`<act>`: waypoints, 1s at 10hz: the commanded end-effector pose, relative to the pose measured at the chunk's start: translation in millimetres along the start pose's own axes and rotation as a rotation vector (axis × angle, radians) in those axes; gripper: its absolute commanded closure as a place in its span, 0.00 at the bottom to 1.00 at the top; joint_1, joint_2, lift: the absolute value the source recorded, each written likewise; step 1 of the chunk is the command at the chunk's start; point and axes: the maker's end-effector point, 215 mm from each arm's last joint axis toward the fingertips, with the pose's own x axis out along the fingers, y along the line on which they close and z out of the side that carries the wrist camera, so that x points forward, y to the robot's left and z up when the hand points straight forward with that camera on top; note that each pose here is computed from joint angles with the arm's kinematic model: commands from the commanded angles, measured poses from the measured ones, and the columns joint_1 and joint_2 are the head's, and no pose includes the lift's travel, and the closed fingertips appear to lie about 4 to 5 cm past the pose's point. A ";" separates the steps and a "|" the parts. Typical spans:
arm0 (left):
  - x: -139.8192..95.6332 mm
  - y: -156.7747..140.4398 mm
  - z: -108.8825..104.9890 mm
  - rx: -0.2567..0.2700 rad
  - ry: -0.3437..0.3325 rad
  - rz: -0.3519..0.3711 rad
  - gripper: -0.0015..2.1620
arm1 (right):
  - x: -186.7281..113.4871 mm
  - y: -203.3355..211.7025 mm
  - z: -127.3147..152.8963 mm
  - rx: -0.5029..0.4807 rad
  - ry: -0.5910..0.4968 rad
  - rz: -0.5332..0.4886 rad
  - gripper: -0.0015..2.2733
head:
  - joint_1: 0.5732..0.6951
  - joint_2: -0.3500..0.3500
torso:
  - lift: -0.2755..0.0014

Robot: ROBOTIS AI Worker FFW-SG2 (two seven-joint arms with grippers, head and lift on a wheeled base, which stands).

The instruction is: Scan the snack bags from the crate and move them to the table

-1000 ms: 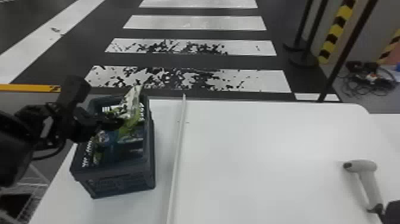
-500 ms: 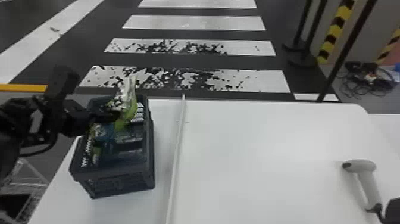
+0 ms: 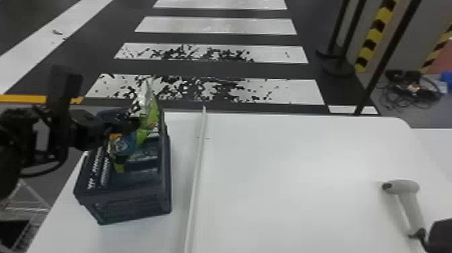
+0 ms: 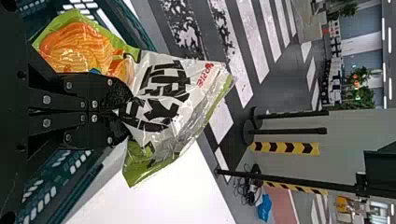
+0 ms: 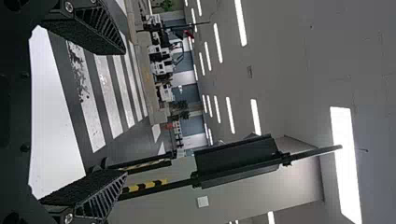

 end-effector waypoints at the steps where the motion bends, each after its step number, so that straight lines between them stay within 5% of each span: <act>1: 9.0 -16.7 4.6 -0.048 0.004 -0.024 0.86 | 0.8 -0.2 -2.2 0.001 0.005 0.000 0.04 | 1.00 0.51 | 0.65; 5: 16.8 -42.0 31.2 -0.095 0.087 -0.052 0.86 | 3.6 -6.4 -3.9 0.008 0.004 -0.009 0.04 | 1.00 0.42 | 0.65; 10: 6.4 -42.1 80.8 -0.109 0.075 -0.054 0.86 | 6.7 -11.5 -4.1 0.016 0.001 -0.019 0.04 | 1.00 0.36 | 0.65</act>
